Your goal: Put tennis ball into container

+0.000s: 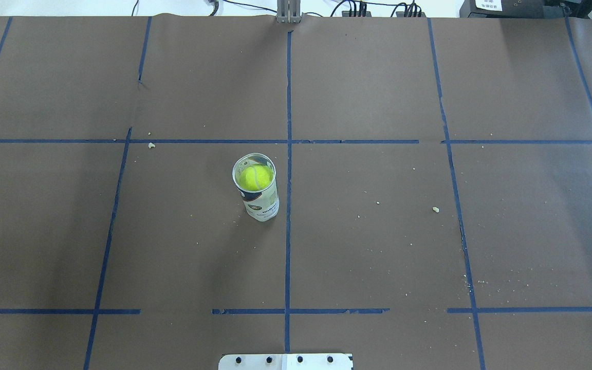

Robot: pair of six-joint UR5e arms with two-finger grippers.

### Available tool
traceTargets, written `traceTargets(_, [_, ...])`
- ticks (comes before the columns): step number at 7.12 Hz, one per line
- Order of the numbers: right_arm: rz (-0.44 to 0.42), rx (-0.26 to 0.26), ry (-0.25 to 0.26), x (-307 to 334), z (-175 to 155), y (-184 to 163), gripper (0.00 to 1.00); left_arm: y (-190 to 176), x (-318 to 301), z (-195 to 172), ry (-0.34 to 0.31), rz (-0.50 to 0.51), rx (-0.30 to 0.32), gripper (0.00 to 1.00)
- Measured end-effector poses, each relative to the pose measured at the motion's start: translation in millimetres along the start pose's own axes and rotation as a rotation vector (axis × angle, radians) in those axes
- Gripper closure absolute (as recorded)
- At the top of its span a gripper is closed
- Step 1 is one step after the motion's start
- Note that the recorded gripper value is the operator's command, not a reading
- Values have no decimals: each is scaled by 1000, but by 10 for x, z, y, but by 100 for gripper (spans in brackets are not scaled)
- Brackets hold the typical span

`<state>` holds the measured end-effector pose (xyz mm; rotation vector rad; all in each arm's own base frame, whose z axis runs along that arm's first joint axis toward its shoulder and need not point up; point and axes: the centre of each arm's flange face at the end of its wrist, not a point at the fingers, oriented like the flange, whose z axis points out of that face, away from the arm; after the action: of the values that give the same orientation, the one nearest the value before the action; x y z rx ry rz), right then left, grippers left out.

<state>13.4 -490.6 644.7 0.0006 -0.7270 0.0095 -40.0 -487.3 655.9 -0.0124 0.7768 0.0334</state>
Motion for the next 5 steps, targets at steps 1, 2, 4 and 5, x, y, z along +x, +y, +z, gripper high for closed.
traceTargets(1, [0, 0, 0, 0, 0, 0, 0, -5, 10, -10, 0, 2, 2, 0])
traceTargets(2, [0, 0, 0, 0, 0, 0, 0, -8, 26, -26, 1, 5, 5, 0])
traceTargets(4, [0, 0, 0, 0, 0, 0, 0, -15, 50, -50, 1, 9, 10, 0])
traceTargets(5, [0, 0, 0, 0, 0, 0, 0, -22, 56, -56, 1, 10, 11, 0])
